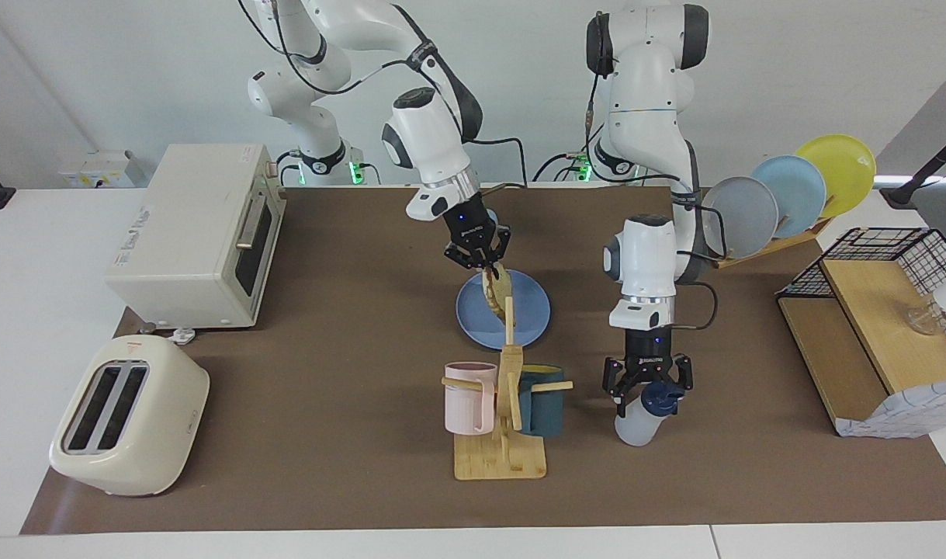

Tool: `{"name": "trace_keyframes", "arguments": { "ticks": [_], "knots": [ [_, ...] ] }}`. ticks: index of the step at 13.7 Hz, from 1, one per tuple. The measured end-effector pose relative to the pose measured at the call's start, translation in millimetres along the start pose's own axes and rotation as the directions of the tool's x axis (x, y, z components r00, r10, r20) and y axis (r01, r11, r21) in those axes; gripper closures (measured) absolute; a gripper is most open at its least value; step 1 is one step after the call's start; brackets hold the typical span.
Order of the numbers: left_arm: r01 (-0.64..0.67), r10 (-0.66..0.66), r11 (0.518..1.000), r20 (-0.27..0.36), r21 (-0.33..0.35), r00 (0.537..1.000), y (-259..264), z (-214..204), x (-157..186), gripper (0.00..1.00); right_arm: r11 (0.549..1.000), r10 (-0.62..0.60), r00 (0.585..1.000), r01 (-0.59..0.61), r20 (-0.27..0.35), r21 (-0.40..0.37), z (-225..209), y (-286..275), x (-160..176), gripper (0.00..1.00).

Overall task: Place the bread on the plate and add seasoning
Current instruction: 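Pull the bread slice from the toaster onto the plate with the right gripper, then release the bread with the right gripper while the left gripper grips bottle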

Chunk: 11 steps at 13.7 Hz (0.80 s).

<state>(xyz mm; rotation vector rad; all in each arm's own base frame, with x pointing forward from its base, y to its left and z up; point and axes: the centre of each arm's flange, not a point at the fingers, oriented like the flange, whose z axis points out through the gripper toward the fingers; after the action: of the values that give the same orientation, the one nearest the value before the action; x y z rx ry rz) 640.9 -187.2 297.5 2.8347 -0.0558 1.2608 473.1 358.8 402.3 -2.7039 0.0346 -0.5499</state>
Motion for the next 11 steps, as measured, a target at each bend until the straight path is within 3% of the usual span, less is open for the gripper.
{"name": "trace_keyframes", "arguments": {
  "ticks": [8,9,10,11],
  "knots": [
    [0.003,-0.003,1.000,0.003,0.001,1.000,1,2,-2,0.00,1.000,-0.025,1.000,0.025,-0.010,0.016,14,1,-29,0.92],
    [0.005,-0.005,1.000,0.003,0.001,1.000,1,2,-2,0.07,1.000,-0.026,1.000,0.027,-0.008,0.014,18,2,-32,0.92],
    [0.008,-0.008,1.000,0.002,0.001,1.000,1,2,-2,0.26,1.000,-0.028,1.000,0.028,-0.007,0.014,20,2,-33,0.92],
    [0.010,-0.010,1.000,0.002,0.001,1.000,1,2,-1,0.37,0.999,-0.029,1.000,0.029,-0.007,0.014,21,2,-34,0.92]
  ]
}}
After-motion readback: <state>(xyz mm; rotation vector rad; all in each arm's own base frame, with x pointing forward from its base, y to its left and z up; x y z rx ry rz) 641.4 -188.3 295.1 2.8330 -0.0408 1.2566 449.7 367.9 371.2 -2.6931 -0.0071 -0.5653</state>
